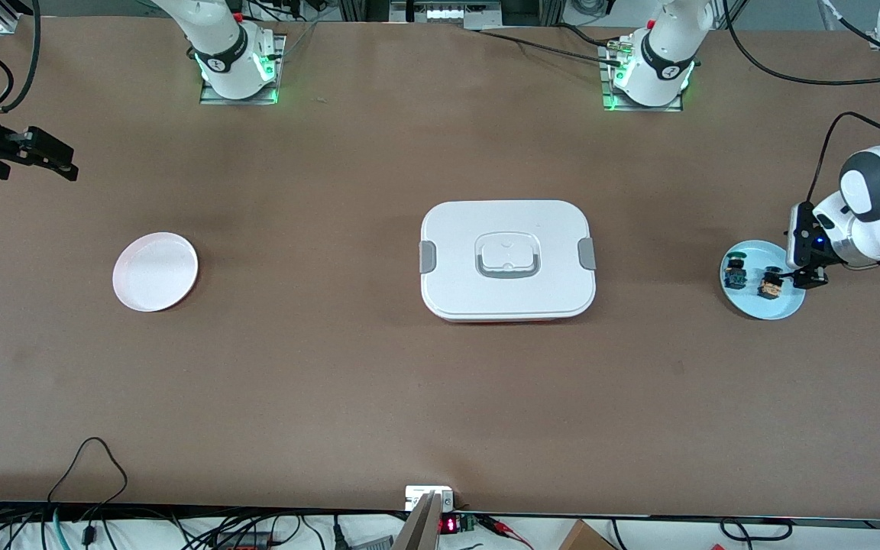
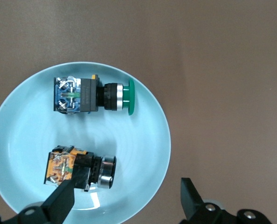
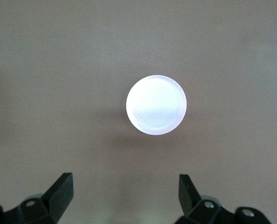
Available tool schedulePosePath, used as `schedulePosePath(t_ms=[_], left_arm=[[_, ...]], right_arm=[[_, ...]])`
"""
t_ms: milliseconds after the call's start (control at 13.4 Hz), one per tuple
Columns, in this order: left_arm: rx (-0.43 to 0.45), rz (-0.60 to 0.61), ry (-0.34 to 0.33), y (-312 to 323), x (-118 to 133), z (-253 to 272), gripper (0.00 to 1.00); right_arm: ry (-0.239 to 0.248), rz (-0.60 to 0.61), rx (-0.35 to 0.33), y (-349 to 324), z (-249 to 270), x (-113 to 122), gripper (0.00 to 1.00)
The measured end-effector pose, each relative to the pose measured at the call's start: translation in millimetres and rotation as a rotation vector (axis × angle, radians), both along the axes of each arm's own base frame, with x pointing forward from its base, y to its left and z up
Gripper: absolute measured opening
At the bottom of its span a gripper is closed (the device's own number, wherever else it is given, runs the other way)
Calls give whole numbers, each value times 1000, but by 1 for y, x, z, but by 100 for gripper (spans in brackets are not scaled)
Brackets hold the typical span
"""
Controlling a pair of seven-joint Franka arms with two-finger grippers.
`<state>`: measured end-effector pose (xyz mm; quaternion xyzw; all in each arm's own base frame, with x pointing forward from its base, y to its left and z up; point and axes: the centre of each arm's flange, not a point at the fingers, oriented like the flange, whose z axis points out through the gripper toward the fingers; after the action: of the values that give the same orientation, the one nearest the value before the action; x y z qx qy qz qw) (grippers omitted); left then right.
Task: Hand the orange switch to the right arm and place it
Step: 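Lower the left gripper over the orange-board switch on the plate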
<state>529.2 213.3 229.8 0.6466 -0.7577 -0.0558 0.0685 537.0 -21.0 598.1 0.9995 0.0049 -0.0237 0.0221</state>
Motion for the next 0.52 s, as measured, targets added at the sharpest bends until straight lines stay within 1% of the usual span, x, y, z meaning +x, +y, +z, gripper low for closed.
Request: schedulePosePath(t_ms=[223,521], left_arm=[[-16,-49,-22,-1,5,-6,100],[-16,-67,-40,-2,9,-15,100]], right_arm=[[0,-5,0,-2,0,0,100],[0,-6,0,-2,0,0,100]])
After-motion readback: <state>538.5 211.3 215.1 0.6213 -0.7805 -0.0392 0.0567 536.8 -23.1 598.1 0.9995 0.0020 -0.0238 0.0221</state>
